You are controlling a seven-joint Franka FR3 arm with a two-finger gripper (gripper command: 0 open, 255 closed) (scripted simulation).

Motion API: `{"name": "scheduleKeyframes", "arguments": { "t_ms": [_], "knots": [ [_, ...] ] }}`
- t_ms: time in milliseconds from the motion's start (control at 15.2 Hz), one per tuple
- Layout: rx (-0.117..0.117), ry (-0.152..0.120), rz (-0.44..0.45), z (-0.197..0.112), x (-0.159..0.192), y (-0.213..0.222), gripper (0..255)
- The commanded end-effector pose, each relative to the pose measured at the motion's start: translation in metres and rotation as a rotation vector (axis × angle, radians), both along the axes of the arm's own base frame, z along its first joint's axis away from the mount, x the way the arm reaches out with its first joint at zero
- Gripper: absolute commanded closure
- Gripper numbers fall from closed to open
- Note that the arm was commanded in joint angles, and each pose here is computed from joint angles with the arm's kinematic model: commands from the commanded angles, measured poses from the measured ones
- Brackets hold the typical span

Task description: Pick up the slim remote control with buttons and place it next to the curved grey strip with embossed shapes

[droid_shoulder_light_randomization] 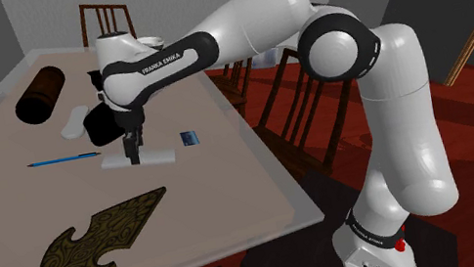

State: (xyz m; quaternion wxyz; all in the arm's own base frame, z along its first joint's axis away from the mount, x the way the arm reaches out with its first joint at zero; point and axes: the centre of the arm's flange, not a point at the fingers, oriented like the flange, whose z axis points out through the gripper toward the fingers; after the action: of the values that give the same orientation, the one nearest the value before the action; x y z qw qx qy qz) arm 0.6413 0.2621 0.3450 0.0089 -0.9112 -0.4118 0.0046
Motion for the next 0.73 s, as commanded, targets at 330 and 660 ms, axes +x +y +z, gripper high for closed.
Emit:
{"name": "scheduleKeyframes", "arguments": {
  "t_ms": [330,660],
  "knots": [
    [0.000,0.000,0.000,0.044,-0.001,-0.001,0],
    [0.000,0.000,0.000,0.044,-0.001,-0.001,0]
  ]
}}
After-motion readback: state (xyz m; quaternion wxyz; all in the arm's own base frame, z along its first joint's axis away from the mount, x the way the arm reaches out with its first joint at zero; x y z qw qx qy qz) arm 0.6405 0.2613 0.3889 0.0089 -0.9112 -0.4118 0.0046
